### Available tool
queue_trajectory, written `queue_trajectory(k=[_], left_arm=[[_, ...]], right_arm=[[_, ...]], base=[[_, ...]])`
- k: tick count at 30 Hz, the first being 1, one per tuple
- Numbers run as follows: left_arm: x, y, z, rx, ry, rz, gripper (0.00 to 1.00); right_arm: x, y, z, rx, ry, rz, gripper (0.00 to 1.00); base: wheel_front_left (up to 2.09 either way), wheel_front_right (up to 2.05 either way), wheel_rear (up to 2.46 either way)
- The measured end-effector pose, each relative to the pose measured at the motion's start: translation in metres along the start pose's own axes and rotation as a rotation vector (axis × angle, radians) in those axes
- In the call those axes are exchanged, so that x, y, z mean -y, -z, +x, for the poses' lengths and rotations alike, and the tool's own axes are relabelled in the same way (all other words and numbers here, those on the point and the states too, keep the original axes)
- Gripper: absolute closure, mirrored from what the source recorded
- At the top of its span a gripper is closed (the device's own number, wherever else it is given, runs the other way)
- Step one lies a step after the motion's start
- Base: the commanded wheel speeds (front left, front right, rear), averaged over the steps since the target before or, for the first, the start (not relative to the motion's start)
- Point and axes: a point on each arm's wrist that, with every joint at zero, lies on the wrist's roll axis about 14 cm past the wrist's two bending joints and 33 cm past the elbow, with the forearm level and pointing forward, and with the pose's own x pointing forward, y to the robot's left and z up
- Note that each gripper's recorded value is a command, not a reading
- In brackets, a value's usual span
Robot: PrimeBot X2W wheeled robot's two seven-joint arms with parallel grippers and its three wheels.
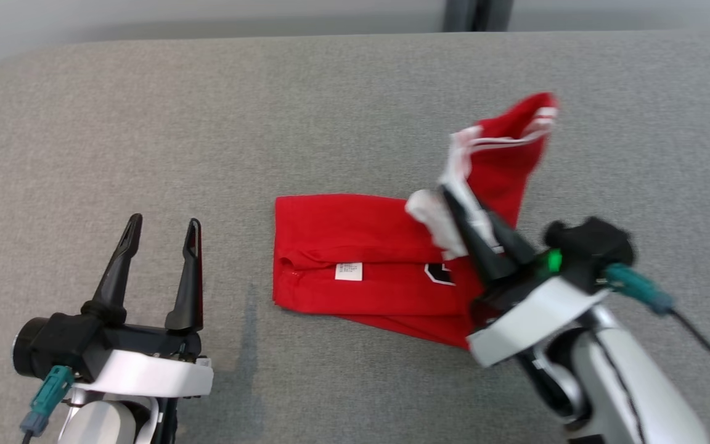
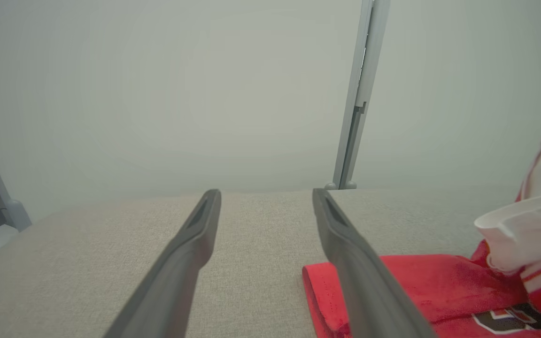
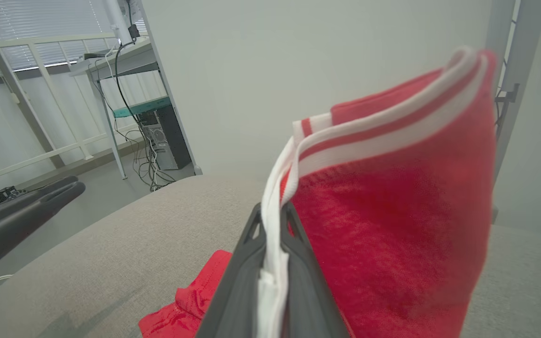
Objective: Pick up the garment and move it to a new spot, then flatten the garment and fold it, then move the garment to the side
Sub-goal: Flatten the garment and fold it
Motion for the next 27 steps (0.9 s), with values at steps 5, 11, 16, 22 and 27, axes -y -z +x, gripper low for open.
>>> queue_trajectory(k=[5, 11, 16, 22, 27], left_arm=[[-0.003, 0.005, -0.001, -0.015, -0.012, -0.012, 0.00], [-0.008, 0.011, -0.002, -0.032, -0.028, -0.020, 0.00], [-0.012, 0.017, -0.003, -0.049, -0.038, -0.021, 0.00], [-0.014, 0.023, -0.002, -0.063, -0.039, -0.020, 0.00], [-0.013, 0.023, 0.001, -0.058, -0.029, -0.019, 0.00]], right_arm=[[-0.049, 0.033, 0.020, -0.081, -0.125, 0.072, 1.00], [-0.085, 0.068, 0.032, -0.147, -0.232, 0.168, 1.00], [-0.091, 0.091, 0.041, -0.196, -0.257, 0.213, 1.00], [-0.101, 0.099, 0.047, -0.204, -0.295, 0.238, 0.00], [-0.106, 0.080, 0.048, -0.135, -0.298, 0.310, 0.00]], base=[[0.00, 0.00, 0.00], [0.00, 0.00, 0.00], [0.00, 0.00, 0.00], [0.00, 0.00, 0.00], [0.00, 0.00, 0.00]])
